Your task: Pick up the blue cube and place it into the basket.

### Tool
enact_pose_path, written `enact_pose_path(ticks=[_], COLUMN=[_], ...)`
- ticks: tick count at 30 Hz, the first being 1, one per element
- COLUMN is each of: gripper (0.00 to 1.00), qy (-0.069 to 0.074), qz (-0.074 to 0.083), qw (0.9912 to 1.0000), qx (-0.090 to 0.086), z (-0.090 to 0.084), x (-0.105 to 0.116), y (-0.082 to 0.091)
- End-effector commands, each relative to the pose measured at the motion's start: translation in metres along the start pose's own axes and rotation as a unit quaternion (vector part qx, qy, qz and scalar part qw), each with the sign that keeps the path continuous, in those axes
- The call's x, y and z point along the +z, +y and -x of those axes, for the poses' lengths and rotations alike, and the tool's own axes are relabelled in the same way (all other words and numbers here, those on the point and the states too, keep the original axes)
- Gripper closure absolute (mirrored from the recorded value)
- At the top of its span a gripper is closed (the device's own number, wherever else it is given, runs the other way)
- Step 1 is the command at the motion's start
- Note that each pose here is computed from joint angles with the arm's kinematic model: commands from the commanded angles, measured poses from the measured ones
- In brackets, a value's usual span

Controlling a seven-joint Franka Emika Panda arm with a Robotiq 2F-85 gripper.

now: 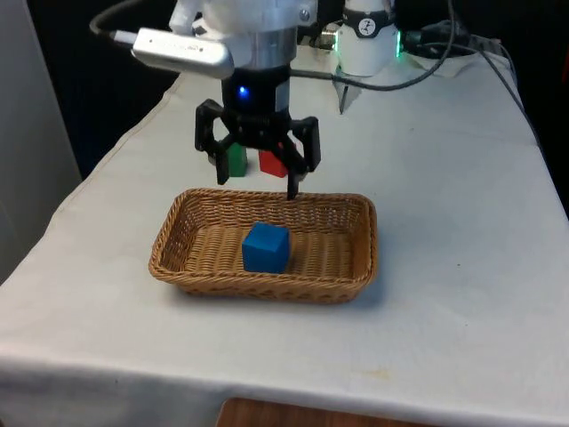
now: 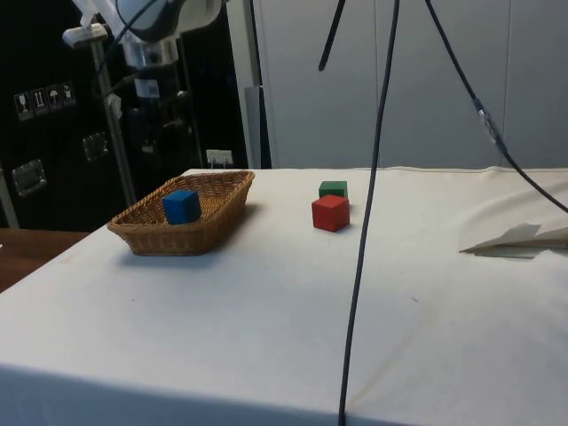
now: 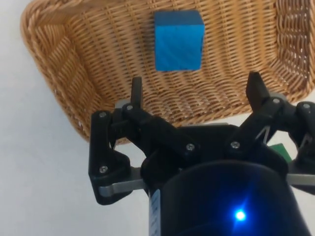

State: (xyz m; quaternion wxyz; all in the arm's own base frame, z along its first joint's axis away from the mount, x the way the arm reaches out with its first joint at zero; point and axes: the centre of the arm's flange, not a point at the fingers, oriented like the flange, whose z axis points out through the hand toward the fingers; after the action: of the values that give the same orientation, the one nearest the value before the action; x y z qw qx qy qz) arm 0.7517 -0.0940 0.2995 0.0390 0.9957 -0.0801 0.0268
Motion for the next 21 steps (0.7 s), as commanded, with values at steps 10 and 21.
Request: enact_pose_path(ticks=[10, 21], gripper=[0.00, 0.00], qy=[0.006, 0.005], qz=[0.000, -0.003], qw=[0.99937, 0.99775], qx=[-0.035, -0.067], z=[0.001, 0.002], x=[-0.037, -0.066], y=[0.001, -0.004])
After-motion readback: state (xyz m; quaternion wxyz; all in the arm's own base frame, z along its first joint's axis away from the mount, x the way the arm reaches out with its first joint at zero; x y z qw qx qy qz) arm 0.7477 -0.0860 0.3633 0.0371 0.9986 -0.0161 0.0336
